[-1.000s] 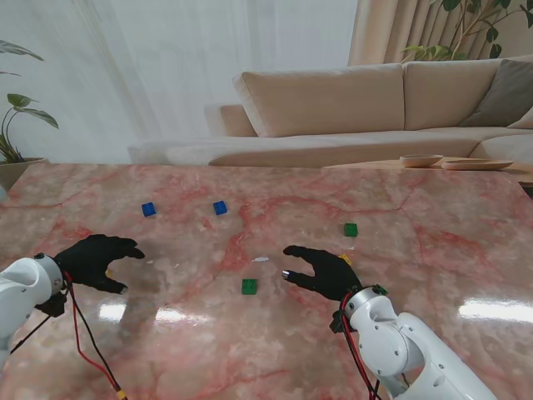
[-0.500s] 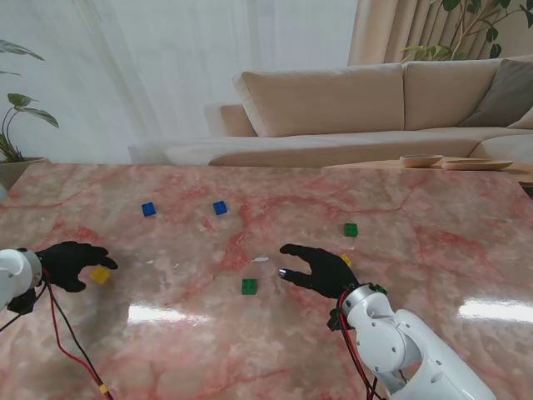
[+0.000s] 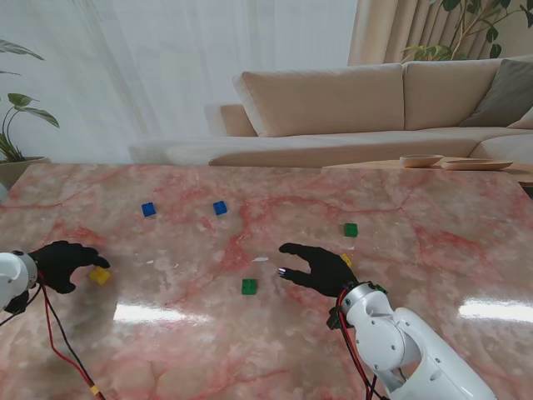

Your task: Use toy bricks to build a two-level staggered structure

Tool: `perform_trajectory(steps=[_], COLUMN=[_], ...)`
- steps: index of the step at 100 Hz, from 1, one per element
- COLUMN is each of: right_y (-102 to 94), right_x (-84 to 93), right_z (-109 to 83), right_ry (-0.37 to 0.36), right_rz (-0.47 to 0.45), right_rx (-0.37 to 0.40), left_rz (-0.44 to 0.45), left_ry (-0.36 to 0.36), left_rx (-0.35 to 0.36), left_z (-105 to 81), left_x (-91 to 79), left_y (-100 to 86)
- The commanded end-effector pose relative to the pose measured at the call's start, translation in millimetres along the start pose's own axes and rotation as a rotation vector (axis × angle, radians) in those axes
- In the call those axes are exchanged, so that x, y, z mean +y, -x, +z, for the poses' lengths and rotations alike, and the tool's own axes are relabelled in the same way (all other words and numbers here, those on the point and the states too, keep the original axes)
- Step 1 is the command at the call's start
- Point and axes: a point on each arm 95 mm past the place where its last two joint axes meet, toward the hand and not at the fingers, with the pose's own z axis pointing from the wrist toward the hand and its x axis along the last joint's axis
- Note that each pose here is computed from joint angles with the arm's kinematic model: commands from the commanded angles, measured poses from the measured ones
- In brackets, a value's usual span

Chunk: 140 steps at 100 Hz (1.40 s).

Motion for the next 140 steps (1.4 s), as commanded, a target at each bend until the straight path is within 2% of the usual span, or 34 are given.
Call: perform_trajectory(steps=[1, 33, 93, 124, 140], right_y=[1.0, 0.4, -1.6, -2.3, -2.6], right_x=[-5.0, -4.8, -3.6, -2.5, -2.7], right_z=[-1.8, -3.0, -3.3, -3.2, -2.5], right_ry=[-0.023, -0.027, -0.034, -0.031, -0.027], right_rz=[0.008, 0.006, 0.0, -0.004, -0.003], right_rx=[-0.01, -0.009, -0.002, -0.002, 0.0], left_rz=[0.004, 0.055, 0.093, 0.05, 0.001], left_ry=[0.015, -0.026, -0.16, -0.199, -0.24], left_rx=[0.008, 0.003, 0.014, 0.022, 0.028], left_z=[4.4, 18.6, 40.3, 45.4, 45.0], left_x=[7.1, 17.6, 40.2, 44.5, 43.5], left_y=[-1.5, 2.3, 1.8, -3.4, -15.1])
